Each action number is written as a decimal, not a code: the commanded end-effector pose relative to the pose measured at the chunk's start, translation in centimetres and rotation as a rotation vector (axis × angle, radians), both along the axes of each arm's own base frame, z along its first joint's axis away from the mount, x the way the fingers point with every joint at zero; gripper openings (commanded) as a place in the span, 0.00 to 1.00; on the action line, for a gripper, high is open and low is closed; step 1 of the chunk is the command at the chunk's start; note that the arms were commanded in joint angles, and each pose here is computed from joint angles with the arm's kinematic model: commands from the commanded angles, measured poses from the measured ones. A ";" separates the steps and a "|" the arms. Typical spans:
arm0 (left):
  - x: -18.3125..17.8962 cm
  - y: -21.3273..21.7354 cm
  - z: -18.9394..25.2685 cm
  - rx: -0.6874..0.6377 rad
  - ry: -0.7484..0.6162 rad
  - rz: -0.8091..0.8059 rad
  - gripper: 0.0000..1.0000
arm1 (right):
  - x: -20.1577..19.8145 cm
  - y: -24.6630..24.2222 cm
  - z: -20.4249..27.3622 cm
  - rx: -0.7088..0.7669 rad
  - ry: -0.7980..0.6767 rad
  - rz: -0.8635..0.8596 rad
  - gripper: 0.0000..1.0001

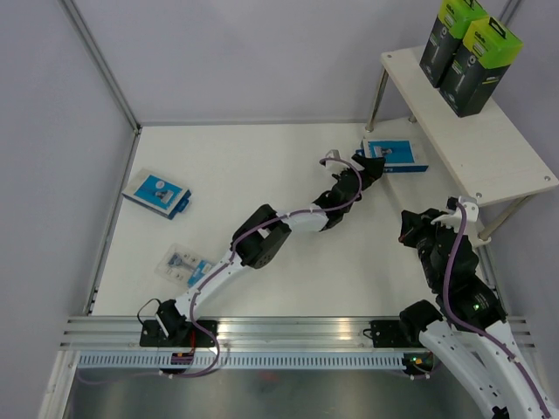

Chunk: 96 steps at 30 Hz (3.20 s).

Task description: Place and organize the shaving razors onto the shelf

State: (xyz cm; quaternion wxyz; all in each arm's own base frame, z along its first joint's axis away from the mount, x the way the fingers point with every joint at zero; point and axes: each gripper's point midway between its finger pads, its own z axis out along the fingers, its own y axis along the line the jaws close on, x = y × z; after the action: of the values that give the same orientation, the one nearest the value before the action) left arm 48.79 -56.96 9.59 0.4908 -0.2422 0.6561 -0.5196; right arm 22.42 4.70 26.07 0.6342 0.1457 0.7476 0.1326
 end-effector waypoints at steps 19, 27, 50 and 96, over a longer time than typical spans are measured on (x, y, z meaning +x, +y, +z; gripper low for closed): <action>1.1 5.4 6.5 -0.044 -0.075 0.018 1.00 | 0.5 0.8 0.1 0.030 -0.001 0.022 0.03; 1.8 7.8 6.3 -0.113 -0.086 0.026 0.98 | 0.6 1.0 0.0 0.039 0.007 0.024 0.03; 2.6 4.2 6.8 -0.146 -0.088 -0.098 0.50 | 1.6 1.3 0.3 0.004 0.018 0.026 0.03; 3.1 6.5 4.5 -0.127 -0.035 -0.049 0.54 | 2.3 1.7 -0.6 -0.007 0.045 0.027 0.04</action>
State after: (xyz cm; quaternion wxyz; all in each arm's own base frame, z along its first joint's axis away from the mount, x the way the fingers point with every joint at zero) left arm 51.76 -50.82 13.67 0.4740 -0.2322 0.6279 -0.5720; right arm 24.52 6.30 24.07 0.6029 0.1370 0.7756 0.1272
